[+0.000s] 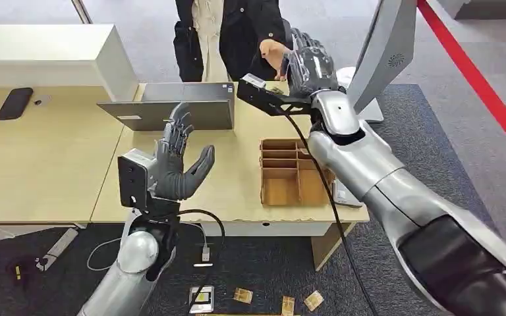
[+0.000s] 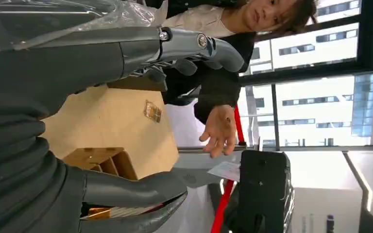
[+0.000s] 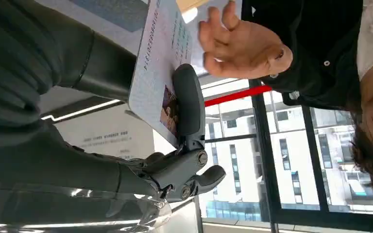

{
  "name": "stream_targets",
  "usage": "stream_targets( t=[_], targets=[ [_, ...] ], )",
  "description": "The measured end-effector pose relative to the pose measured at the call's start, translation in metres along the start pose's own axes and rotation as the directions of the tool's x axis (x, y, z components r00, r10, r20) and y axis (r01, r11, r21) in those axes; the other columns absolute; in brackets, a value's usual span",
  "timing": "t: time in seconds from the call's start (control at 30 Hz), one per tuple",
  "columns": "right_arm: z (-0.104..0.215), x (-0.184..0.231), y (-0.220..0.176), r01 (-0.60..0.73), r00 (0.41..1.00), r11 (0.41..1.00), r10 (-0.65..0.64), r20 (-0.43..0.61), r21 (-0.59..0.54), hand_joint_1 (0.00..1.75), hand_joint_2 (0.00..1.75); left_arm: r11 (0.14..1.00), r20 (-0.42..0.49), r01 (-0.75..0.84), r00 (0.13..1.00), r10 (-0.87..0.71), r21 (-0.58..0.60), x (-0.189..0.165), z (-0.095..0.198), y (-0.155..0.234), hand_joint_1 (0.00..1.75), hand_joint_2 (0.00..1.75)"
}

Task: Pass the card to the sensor for recognition and then transmit it.

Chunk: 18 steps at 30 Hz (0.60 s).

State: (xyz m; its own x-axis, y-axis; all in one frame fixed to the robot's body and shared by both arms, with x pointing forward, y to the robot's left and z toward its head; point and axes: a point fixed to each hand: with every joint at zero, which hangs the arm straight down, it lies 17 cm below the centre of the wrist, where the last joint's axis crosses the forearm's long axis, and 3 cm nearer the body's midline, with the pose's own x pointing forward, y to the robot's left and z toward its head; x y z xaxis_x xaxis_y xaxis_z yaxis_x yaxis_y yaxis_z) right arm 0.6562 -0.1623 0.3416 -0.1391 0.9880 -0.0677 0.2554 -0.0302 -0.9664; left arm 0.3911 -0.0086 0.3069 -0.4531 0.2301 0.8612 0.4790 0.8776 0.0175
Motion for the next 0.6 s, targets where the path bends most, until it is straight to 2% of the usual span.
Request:
stream_targets(
  t=[0.23, 0.6],
  targets=[
    [-0.002, -0.018, 0.012, -0.065, 0.994, 0.996, 0.07, -0.085, 0.057, 1.75, 1.75, 1.0, -0.031, -0.003, 1.0, 0.003, 0.008, -0.004, -0.003, -0.001, 0.0, 1.75],
    [-0.002, -0.032, 0.021, -0.11, 0.984, 0.99, 0.121, -0.133, 0.09, 1.75, 1.75, 1.0, -0.035, -0.005, 0.999, 0.006, 0.011, -0.004, -0.004, -0.002, 0.0, 1.75]
  ],
)
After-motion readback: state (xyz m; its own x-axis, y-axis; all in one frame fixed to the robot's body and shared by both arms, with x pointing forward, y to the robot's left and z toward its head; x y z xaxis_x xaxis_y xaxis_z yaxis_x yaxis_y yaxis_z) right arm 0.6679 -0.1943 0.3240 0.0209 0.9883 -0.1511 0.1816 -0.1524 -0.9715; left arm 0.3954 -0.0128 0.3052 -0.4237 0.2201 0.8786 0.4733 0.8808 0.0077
